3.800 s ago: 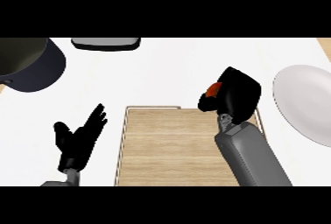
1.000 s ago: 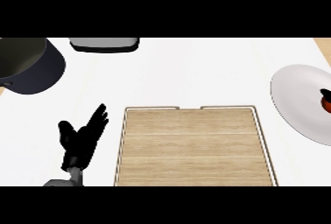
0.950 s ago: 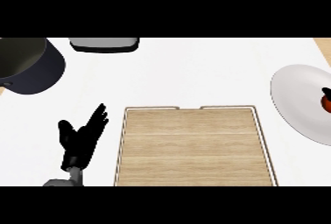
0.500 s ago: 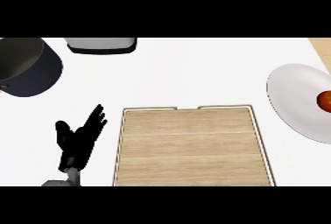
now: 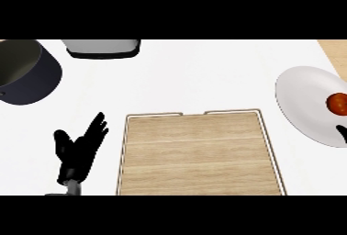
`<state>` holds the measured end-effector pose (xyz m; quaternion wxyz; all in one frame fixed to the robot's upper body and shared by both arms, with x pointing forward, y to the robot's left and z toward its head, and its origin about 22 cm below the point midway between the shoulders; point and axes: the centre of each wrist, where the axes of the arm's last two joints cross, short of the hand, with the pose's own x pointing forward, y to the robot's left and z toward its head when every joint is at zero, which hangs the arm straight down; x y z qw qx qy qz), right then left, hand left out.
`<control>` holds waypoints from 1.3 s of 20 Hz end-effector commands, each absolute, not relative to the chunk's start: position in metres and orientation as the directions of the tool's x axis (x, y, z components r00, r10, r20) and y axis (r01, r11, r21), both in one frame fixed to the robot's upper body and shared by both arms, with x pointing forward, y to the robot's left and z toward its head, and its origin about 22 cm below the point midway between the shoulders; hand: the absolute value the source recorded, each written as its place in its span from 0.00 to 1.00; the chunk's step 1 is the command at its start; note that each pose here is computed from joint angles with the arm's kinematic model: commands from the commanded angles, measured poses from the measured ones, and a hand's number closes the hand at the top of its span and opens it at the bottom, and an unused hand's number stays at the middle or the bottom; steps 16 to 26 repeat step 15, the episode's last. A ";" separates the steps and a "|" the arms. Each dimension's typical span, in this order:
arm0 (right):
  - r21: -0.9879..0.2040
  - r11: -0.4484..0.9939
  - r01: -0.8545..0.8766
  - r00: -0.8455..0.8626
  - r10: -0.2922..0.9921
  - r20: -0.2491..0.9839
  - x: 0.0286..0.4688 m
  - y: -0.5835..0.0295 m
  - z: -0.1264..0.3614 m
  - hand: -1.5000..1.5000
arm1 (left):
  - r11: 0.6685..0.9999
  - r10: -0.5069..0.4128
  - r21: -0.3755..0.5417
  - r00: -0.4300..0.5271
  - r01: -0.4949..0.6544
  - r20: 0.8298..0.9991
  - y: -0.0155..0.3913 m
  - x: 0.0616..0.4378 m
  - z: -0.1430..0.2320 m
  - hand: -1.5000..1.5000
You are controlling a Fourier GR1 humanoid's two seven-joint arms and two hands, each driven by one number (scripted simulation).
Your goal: Pick the tomato from the tray and place it in the plate
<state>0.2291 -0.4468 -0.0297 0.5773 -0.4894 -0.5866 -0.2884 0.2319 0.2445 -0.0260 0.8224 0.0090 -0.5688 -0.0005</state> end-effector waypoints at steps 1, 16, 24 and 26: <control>-0.242 0.405 0.882 0.150 0.245 0.958 0.198 -0.413 -0.036 0.00 | 1.000 -0.009 0.018 0.379 -0.020 0.925 0.242 0.226 -0.022 0.50; -0.361 0.387 0.848 0.272 0.267 0.925 0.125 -0.355 -0.035 0.00 | 1.000 -0.008 0.004 0.378 0.010 0.926 0.253 0.225 -0.025 0.50; -0.361 0.387 0.848 0.272 0.267 0.925 0.125 -0.355 -0.035 0.00 | 1.000 -0.008 0.004 0.378 0.010 0.926 0.253 0.225 -0.025 0.50; -0.361 0.387 0.848 0.272 0.267 0.925 0.125 -0.355 -0.035 0.00 | 1.000 -0.008 0.004 0.378 0.010 0.926 0.253 0.225 -0.025 0.50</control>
